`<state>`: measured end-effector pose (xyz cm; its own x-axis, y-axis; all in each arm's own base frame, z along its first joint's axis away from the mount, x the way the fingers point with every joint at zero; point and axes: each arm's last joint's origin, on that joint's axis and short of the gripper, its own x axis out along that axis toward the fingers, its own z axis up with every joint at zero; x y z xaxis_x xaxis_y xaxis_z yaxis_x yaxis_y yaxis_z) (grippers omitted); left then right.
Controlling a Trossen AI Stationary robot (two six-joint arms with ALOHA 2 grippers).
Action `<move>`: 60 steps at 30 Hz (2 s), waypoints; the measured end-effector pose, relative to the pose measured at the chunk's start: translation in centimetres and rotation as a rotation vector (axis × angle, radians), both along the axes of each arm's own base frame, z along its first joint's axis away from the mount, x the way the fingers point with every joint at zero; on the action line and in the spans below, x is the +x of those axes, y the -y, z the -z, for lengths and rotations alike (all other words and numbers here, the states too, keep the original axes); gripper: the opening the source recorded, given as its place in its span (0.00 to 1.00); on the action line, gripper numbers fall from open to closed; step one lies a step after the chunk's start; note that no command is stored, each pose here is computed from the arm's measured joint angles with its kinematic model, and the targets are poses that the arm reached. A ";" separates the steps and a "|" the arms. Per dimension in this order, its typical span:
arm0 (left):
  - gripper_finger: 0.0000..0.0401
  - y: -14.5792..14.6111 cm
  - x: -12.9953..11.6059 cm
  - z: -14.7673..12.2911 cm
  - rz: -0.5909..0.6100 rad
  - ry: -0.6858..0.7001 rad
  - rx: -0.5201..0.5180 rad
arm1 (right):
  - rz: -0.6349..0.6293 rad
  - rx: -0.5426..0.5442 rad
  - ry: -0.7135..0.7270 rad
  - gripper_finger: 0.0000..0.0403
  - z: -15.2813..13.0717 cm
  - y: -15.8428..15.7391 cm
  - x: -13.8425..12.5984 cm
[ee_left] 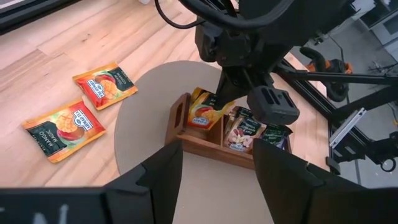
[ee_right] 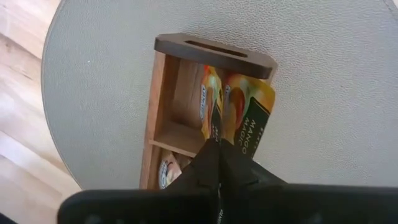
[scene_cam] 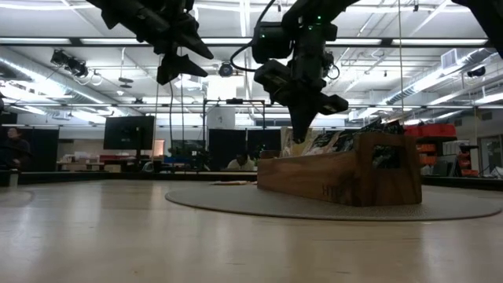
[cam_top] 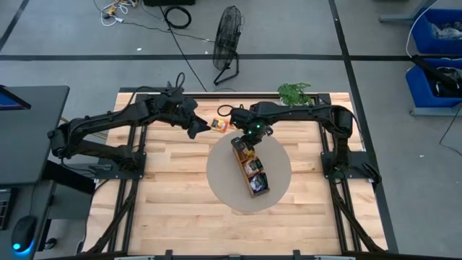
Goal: Pick & Place Tea
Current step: Put the orange tea bag into the left section of the wooden organizer
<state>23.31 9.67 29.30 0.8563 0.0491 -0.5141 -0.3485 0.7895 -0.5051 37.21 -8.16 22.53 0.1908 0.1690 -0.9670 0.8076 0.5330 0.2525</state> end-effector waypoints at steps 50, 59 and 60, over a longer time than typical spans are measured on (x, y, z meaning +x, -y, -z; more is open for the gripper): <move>0.53 -9.3 1.3 8.4 -0.312 -0.172 -0.280 | -0.018 -0.308 0.315 0.48 -12.0 -1.7 -6.3; 0.53 -12.2 3.2 14.0 -0.374 -0.137 -0.454 | -0.065 -0.303 0.273 0.48 -11.8 -2.3 -6.7; 0.53 -12.3 3.3 14.4 -0.376 -0.132 -0.474 | -0.070 -0.303 0.273 0.48 -11.8 -2.4 -6.7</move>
